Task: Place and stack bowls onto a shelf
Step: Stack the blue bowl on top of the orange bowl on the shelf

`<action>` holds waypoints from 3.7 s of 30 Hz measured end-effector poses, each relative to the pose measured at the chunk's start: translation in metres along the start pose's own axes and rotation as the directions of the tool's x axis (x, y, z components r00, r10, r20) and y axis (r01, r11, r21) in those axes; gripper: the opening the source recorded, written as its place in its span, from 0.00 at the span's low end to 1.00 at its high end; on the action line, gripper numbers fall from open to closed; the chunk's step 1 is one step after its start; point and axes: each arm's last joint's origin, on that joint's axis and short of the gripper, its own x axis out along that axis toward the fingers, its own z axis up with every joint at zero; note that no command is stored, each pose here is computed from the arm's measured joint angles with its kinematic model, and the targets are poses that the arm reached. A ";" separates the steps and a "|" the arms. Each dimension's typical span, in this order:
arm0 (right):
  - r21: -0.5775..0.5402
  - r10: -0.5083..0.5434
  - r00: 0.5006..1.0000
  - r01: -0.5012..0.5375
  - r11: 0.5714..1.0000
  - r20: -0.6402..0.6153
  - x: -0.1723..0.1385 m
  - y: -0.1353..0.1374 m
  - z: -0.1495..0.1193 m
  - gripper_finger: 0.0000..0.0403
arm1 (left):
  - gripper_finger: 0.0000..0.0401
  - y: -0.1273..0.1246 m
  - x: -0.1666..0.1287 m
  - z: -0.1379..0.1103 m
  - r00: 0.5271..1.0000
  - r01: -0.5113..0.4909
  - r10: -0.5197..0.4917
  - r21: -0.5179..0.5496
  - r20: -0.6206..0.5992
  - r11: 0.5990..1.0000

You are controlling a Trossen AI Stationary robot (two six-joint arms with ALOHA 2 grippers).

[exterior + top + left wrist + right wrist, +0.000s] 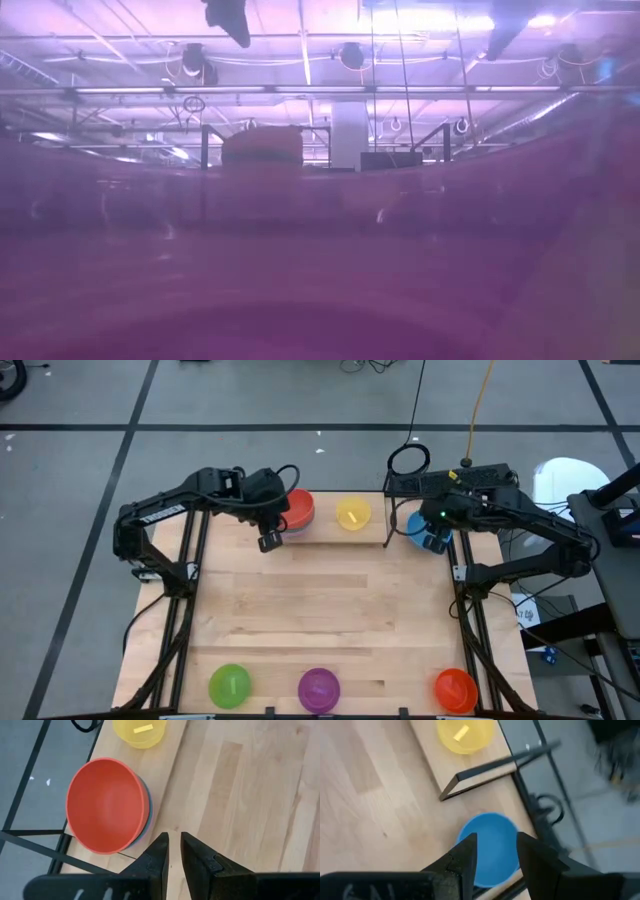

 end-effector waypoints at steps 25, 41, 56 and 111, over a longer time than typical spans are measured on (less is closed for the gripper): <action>0.050 0.150 0.941 -0.142 0.989 -0.303 0.142 0.021 -0.053 0.32 | 0.14 -0.001 0.000 -0.004 0.999 0.001 -0.001 0.003 -0.038 1.000; 0.161 0.239 0.952 -0.210 0.964 -0.190 0.170 0.003 -0.061 0.32 | 0.14 -0.001 0.000 -0.004 0.999 0.000 -0.001 -0.019 -0.045 1.000; 0.197 0.303 0.936 -0.268 0.943 -0.177 0.173 -0.002 -0.063 0.32 | 0.14 -0.001 0.000 -0.004 0.999 -0.001 -0.001 -0.032 -0.045 1.000; 0.119 -0.044 0.982 0.022 0.993 0.184 0.014 -0.056 0.020 0.00 | 0.14 -0.001 0.000 -0.009 0.995 -0.005 0.001 -0.045 -0.095 0.999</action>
